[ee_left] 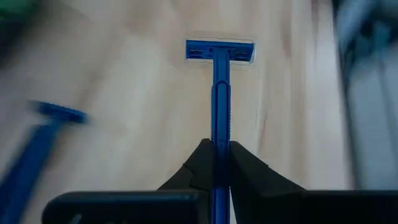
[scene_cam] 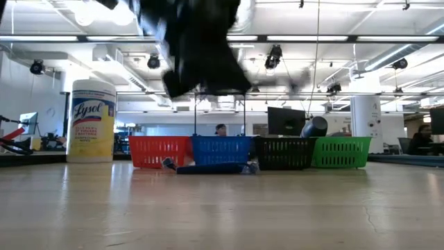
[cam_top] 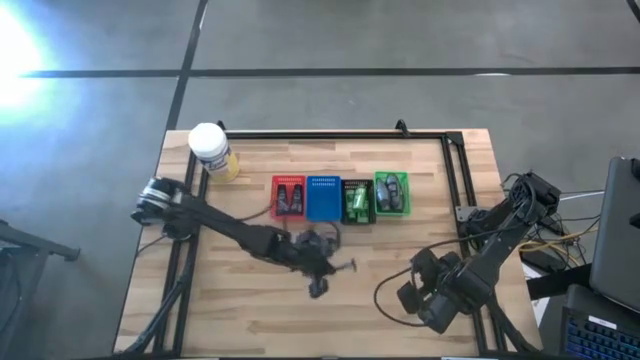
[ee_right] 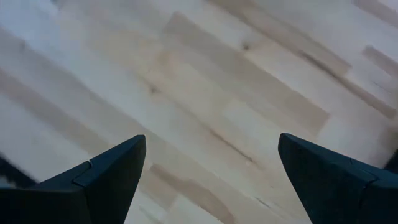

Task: Pick & Place Travel size toiletries
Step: Put the razor into the blue basket

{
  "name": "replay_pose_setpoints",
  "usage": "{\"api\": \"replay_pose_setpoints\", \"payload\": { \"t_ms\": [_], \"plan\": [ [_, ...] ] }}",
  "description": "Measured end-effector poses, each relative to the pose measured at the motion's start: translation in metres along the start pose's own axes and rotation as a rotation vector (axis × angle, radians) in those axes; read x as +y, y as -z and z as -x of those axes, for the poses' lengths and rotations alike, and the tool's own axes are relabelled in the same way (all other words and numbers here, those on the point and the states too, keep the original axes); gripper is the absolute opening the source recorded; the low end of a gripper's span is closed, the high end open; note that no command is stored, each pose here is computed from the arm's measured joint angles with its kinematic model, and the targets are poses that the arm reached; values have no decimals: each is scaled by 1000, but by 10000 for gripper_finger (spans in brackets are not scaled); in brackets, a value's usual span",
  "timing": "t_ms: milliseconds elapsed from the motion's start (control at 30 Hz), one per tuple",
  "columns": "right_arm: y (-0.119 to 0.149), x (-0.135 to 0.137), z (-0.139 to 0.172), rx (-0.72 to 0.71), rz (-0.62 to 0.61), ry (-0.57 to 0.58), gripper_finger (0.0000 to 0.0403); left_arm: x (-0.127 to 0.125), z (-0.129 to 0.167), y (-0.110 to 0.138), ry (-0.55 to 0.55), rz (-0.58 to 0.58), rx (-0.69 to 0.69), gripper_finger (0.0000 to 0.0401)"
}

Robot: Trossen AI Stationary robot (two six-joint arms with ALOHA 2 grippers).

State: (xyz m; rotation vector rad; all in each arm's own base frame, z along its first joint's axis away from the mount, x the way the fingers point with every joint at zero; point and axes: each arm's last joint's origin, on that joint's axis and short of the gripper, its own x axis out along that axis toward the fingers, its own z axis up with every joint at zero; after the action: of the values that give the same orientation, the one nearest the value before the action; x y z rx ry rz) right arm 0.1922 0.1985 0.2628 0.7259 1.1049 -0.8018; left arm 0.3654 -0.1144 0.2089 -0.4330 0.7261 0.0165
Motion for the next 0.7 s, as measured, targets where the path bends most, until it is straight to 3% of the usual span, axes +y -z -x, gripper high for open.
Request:
{"api": "replay_pose_setpoints", "payload": {
  "t_ms": [133,233,333,500,700],
  "plan": [
    [-4,-8,2,-59,-98,48,363,14,39,-24,-214,463,-270,27],
    [-8,-13,5,-100,-168,74,363,40,56,-34,-350,680,-414,34],
    [-11,-17,8,-139,-182,67,363,67,59,-44,-418,757,-472,37],
    [-13,-18,10,-172,-174,54,363,108,46,-52,-454,814,-396,36],
    [-13,-18,9,-173,-173,55,364,129,26,-47,-490,851,-315,39]
  ]
}}
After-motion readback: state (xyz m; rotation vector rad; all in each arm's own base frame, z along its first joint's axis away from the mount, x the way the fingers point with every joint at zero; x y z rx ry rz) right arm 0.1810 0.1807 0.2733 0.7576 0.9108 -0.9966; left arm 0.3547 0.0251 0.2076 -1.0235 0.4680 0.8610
